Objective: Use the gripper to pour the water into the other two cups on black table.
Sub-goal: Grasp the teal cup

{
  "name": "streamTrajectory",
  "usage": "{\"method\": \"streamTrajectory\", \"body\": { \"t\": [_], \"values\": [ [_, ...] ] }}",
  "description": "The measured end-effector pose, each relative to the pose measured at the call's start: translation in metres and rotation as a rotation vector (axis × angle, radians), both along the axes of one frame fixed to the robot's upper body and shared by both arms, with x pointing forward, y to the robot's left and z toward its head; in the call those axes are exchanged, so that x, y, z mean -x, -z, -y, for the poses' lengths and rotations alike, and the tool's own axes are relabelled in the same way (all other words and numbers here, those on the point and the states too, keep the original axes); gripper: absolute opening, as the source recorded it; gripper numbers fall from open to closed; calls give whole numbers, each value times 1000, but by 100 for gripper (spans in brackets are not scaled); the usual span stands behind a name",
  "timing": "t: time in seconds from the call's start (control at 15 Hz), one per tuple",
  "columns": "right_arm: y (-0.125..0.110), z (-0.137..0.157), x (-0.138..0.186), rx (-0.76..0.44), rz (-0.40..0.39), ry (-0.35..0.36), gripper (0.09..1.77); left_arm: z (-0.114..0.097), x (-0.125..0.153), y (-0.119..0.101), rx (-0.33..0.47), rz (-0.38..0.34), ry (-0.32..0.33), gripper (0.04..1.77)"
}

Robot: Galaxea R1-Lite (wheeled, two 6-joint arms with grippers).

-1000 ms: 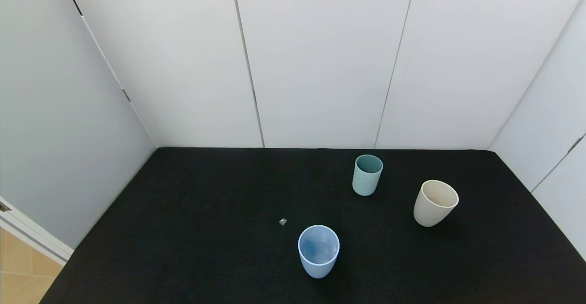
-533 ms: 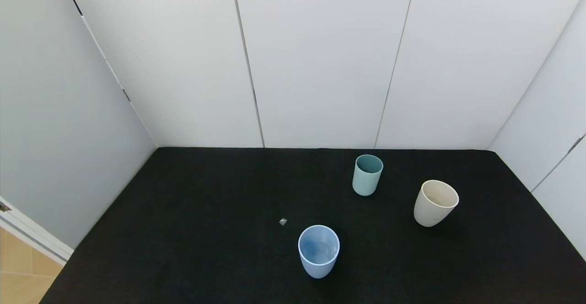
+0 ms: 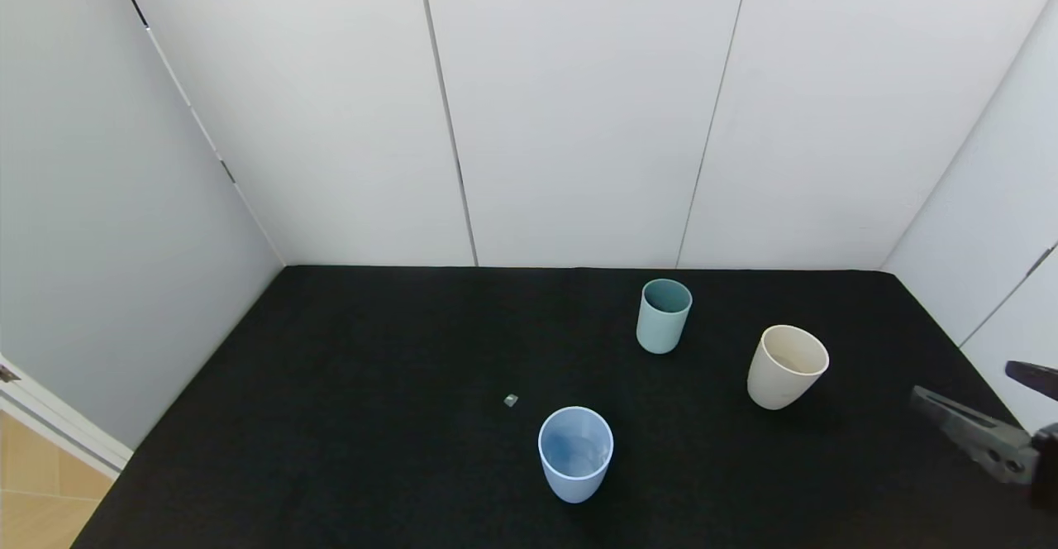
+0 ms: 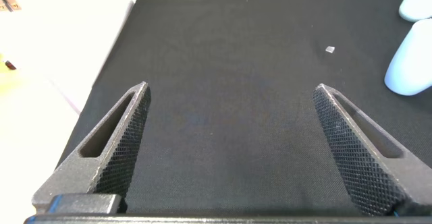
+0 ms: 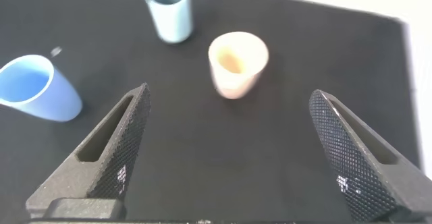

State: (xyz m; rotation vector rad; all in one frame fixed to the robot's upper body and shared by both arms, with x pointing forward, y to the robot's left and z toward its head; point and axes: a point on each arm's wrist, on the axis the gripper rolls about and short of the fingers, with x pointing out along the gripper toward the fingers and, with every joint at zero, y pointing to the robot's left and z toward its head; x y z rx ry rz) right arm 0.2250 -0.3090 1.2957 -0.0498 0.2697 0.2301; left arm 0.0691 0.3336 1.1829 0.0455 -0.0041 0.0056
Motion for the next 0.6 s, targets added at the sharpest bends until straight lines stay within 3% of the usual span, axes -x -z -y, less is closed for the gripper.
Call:
{"method": "streamTrajectory", "body": {
  "t": [0.33,0.6],
  "values": [
    [18,-32,-47,36,-135,-112,171,0,0,0,0,0,0,172],
    [37,-54,-79,46,-156,-161,171,0,0,0,0,0,0,172]
  ]
}}
